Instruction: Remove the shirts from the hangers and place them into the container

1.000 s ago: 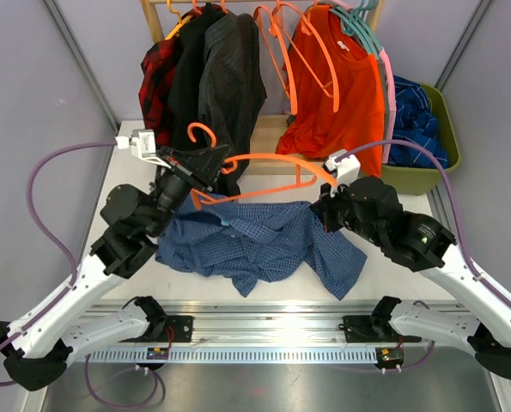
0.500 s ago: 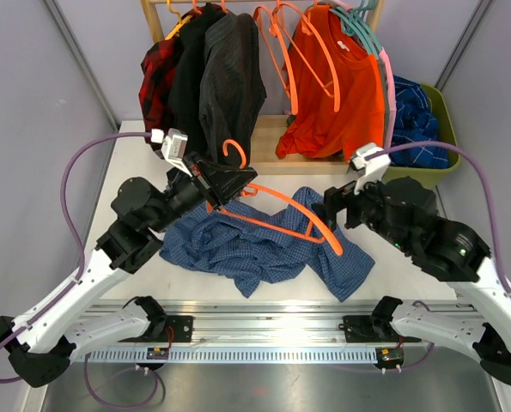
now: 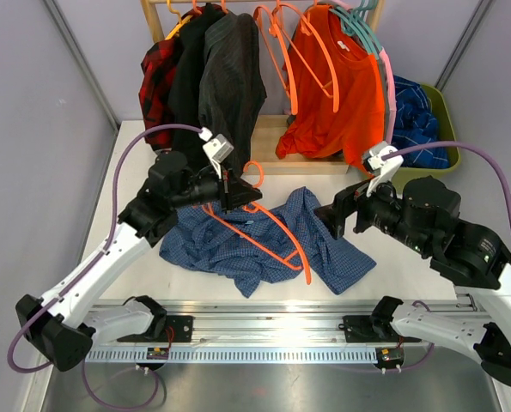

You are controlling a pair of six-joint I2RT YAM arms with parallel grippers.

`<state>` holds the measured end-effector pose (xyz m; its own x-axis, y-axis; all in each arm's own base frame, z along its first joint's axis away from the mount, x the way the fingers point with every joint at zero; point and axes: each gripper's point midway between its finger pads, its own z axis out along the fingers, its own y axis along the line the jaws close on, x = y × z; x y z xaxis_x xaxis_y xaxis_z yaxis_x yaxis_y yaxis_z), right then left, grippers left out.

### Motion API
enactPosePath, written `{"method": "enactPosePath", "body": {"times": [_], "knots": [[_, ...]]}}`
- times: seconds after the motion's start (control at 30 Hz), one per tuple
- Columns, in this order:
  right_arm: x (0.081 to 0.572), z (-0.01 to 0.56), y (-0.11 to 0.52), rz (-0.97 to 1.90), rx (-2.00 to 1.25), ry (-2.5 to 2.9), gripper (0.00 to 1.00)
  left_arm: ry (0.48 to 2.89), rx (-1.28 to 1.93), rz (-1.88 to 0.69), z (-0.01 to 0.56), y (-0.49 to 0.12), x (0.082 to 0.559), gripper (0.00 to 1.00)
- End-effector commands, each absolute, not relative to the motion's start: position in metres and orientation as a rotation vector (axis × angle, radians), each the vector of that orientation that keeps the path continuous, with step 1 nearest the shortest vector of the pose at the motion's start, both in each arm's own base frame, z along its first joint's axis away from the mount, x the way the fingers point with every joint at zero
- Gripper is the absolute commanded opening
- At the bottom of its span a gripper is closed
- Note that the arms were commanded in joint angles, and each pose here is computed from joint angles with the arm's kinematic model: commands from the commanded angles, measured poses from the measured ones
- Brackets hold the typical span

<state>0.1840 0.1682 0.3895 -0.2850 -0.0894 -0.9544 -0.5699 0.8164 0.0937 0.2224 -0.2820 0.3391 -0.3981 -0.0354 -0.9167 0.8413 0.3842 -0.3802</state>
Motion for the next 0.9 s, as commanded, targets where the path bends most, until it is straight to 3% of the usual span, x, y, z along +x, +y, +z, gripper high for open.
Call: {"method": "enactPosePath", "body": {"times": [0.0,0.27,0.57,0.7,0.73,0.83,0.87], "knots": [[0.163,0.401,0.213,0.777,-0.626,1.777,0.98,1.603,0.856,-1.248,0.353,-0.292,0.208,0.00],[0.137,0.383,0.261,1.084,-0.737,1.830,0.91,1.613,0.814,-1.163,0.358,-0.293,0.230,0.00],[0.124,0.350,0.267,1.152,-0.757,1.971,0.79,1.605,0.778,-1.134,0.363,-0.299,0.247,0.00],[0.123,0.344,0.265,1.142,-0.764,2.002,0.61,1.634,0.747,-1.106,0.360,-0.300,0.258,0.00],[0.122,0.342,0.265,1.136,-0.770,2.012,0.50,1.635,0.745,-1.106,0.360,-0.300,0.259,0.00],[0.123,0.336,0.263,1.117,-0.772,2.035,0.38,1.640,0.740,-1.103,0.362,-0.301,0.261,0.00],[0.124,0.333,0.263,1.111,-0.770,2.041,0.25,1.635,0.740,-1.103,0.365,-0.301,0.261,0.00]]}}
